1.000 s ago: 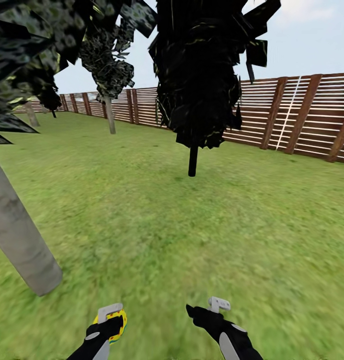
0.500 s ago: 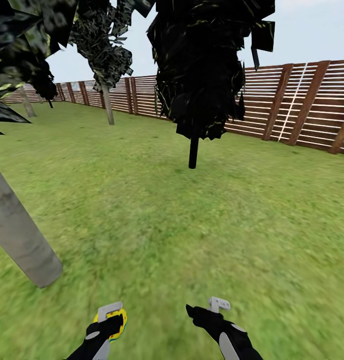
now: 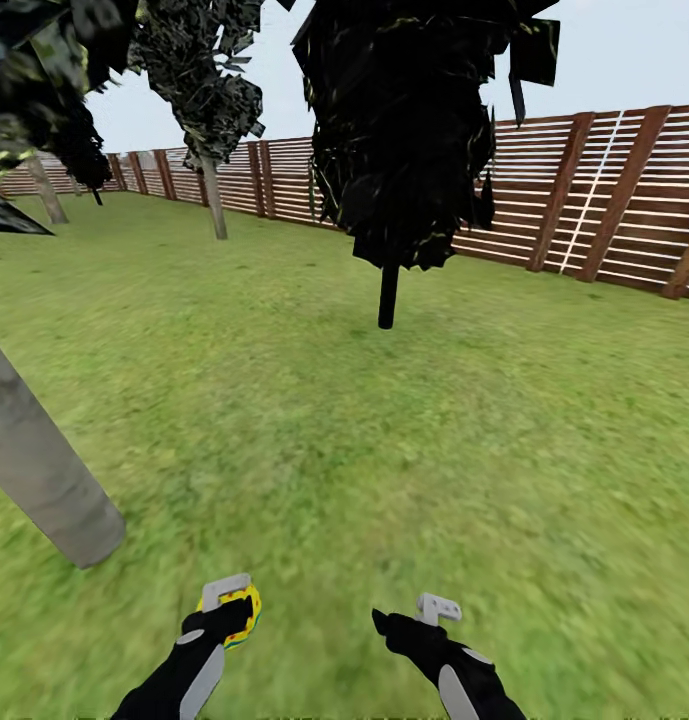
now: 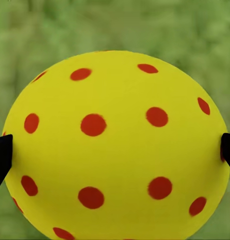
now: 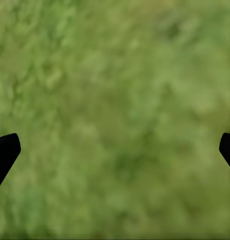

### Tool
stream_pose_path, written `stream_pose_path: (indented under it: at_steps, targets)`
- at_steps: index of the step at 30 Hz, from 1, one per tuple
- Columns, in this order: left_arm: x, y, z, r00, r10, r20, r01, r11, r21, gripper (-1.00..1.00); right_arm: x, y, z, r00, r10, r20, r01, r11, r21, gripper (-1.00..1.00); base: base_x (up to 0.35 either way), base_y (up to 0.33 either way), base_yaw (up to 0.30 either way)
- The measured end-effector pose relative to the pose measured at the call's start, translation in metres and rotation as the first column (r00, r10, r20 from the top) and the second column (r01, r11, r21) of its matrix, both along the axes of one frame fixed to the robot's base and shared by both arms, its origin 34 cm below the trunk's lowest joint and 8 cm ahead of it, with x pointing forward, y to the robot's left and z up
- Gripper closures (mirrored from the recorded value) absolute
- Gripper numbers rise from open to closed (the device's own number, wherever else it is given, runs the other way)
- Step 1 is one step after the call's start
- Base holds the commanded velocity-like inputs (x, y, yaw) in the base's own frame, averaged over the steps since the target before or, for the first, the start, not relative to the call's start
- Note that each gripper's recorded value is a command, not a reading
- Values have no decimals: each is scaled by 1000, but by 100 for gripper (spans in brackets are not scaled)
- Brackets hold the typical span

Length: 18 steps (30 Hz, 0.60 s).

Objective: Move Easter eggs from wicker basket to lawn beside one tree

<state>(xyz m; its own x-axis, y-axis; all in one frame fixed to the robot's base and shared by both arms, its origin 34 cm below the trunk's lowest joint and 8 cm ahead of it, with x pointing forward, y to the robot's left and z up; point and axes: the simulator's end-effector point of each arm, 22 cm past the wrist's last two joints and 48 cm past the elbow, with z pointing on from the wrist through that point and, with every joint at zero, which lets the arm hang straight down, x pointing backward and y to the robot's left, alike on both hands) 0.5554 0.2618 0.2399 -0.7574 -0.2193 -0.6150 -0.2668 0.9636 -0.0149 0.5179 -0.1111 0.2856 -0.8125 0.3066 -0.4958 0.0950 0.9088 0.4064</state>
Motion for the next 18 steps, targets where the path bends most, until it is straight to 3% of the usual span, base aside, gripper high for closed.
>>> stream_pose_path:
  at_steps: [6, 18]
  targets:
    - [2, 5, -5, 999, 11, 31, -11, 1000, 9, 100, -5, 1, -11, 1000, 2, -24, -2, 1000, 0, -100, 0, 0, 0]
    - [-10, 7, -28, 1000, 8, -7, -8, 1000, 15, 100, -12, 5, -29, 999, 9, -39, -9, 1000, -3, -100, 0, 0, 0]
